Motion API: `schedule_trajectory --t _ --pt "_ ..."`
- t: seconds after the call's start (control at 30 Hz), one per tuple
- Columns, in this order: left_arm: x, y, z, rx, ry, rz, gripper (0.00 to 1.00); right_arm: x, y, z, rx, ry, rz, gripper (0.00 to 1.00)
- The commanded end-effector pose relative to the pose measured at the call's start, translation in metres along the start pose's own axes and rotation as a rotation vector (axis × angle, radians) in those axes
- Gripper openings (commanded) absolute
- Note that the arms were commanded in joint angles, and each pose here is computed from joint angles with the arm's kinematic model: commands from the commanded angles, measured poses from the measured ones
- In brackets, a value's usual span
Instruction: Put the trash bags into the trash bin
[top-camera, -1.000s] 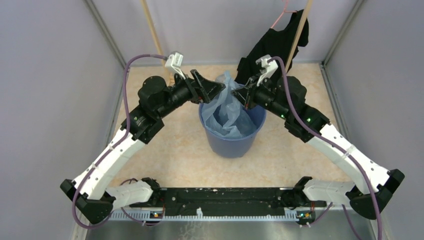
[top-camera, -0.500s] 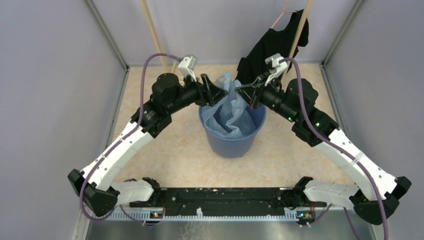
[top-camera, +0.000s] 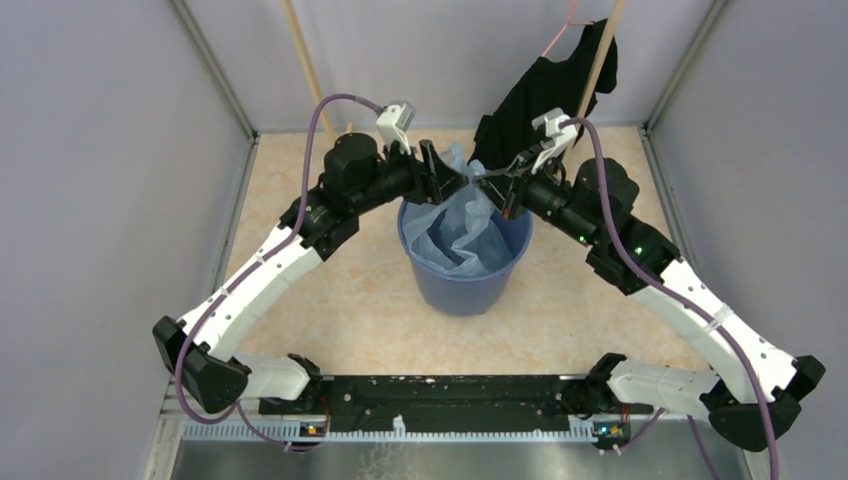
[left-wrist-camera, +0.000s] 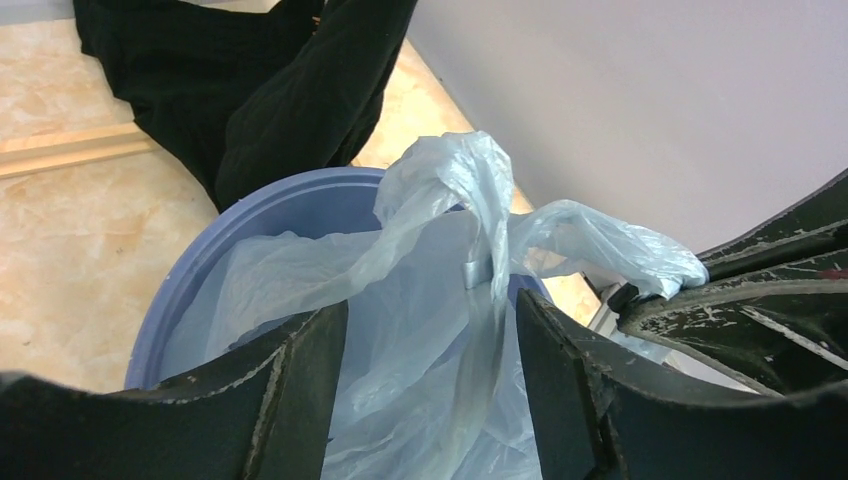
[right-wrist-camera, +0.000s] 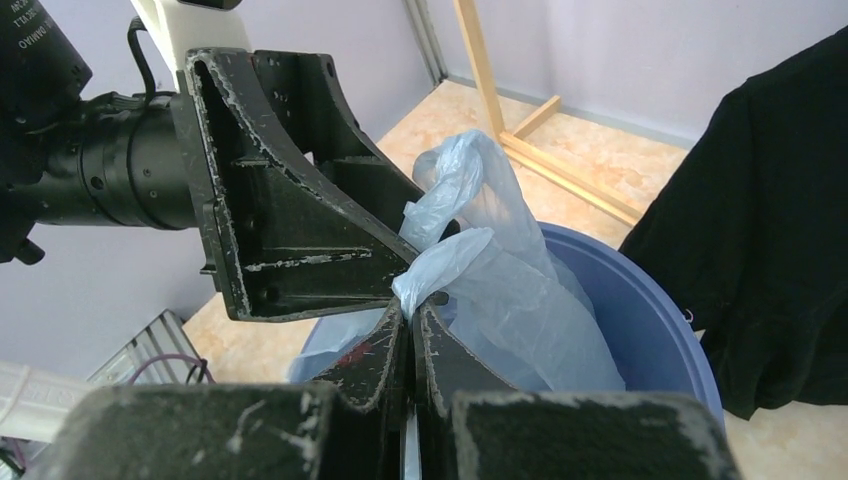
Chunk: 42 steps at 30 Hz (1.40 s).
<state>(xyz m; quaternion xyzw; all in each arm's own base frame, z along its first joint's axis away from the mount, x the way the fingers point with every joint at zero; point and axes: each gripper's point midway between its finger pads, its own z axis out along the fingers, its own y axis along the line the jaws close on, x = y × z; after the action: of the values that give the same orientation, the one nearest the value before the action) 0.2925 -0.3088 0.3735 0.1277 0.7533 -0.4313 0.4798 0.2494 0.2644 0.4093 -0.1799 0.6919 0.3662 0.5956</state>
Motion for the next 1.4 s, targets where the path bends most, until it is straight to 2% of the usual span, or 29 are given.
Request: schedule_trajectory --t 0.0,0.1,0.27,0.3,0.4,0.5,0.67,0.73,0.8,0.97,1.1,1.17,1.37 --pt "-0.012 -0.025 -0.001 0.086 -0.038 0.009 0.64 -0.029 0.010 -0.012 -0.025 -0.082 -0.022 0.00" --pt "-0.014 -0.020 0.004 0.057 -0.042 0.021 0.49 -0.030 0.010 -0.014 -0.024 -0.081 -0.026 0.00" --pt "-0.036 -0.014 -0.018 -0.024 -0.130 0.074 0.05 -0.020 -0.008 -0.031 0.065 -0.046 -0.068 0.03" --pt "-0.040 -0.013 -0.026 -0.036 -0.156 0.075 0.00 -0.016 -0.016 -0.037 0.108 -0.034 -0.084 0.05" --pt "-0.045 -0.015 -0.044 -0.039 -0.203 0.066 0.00 -0.001 -0.043 -0.057 0.237 0.021 -0.143 0.15" --pt "-0.049 -0.025 -0.056 -0.005 -0.220 0.052 0.00 0.008 -0.067 -0.080 0.371 0.077 -0.180 0.31" --pt "-0.051 -0.036 -0.064 0.047 -0.234 0.031 0.00 0.025 -0.085 -0.102 0.520 0.198 -0.094 0.62" --pt "-0.050 -0.039 -0.064 0.061 -0.232 0.023 0.00 0.030 -0.080 -0.104 0.520 0.245 -0.040 0.69" --pt "-0.047 -0.041 -0.062 0.077 -0.220 0.014 0.00 0.031 -0.061 -0.100 0.433 0.268 0.015 0.72" --pt "-0.043 -0.046 -0.057 0.117 -0.208 -0.007 0.00 0.008 -0.015 -0.089 0.201 0.182 0.119 0.75" --pt "-0.043 -0.047 -0.055 0.123 -0.203 -0.014 0.00 0.001 -0.004 -0.084 0.149 0.156 0.155 0.80" --pt "-0.043 -0.048 -0.054 0.127 -0.204 -0.016 0.00 0.004 -0.008 -0.079 0.174 0.153 0.175 0.80" --pt "-0.045 -0.051 -0.054 0.144 -0.210 -0.038 0.00 0.019 -0.051 -0.051 0.427 0.138 0.204 0.81"
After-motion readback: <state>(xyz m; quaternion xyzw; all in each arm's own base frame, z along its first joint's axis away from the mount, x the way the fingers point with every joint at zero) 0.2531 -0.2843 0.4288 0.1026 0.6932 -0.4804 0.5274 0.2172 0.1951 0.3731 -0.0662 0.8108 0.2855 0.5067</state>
